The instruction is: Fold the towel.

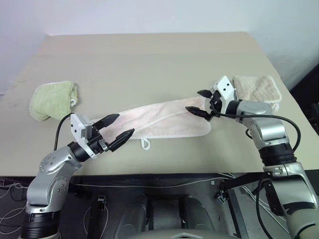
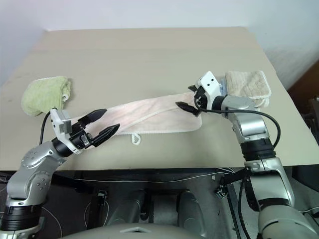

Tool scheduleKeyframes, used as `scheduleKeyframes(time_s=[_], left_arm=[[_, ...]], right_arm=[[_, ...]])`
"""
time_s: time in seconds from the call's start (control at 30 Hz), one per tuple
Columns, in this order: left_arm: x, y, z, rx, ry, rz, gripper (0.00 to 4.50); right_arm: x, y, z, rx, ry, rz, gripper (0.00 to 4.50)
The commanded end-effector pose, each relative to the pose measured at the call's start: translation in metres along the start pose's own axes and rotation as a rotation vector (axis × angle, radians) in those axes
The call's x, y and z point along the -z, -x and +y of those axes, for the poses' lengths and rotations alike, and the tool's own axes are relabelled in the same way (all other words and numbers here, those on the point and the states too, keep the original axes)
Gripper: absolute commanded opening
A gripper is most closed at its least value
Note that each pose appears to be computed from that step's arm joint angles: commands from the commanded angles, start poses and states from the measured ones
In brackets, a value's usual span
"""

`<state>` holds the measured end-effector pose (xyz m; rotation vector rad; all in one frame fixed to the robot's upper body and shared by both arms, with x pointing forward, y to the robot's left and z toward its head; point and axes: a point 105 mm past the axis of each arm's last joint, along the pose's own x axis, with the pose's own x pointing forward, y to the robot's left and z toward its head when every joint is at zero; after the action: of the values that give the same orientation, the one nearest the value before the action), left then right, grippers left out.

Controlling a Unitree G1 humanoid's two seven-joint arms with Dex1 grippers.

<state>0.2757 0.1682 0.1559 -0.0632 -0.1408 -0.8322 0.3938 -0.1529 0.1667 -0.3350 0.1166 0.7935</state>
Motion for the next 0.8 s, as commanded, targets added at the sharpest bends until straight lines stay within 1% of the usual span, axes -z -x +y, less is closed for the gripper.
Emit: scheduleKeyframes(time_s=[0.03,0.17,0.27,0.47,0.67,0.8], left_arm=[[-0.011,-0.001,0.000,-0.001,-0.045,-0.024,4.50],[-0.012,-0.001,-0.001,-0.005,-0.036,-0.029,4.50],[-0.010,-0.003,-0.002,-0.002,-0.033,-0.026,4.50],[-0.009,0.001,-0.004,-0.005,-0.037,-0.015,4.50],[-0.010,-0.002,-0.012,-0.021,-0.041,-0.004,4.50],[-0.013,-0.004,-0.014,-0.023,-0.044,-0.001,4.50]], right_arm=[[-0.013,0.002,-0.017,0.030,0.141,-0.009,4.49],[-0.010,0.007,-0.031,0.031,0.251,0.032,4.49],[-0.011,0.014,-0.036,-0.003,0.287,0.041,4.49],[-0.010,0.019,-0.031,-0.093,0.363,0.087,4.49],[0.003,-0.003,-0.035,-0.037,0.433,0.146,4.49],[0.005,-0.015,-0.040,0.017,0.475,0.166,4.49]])
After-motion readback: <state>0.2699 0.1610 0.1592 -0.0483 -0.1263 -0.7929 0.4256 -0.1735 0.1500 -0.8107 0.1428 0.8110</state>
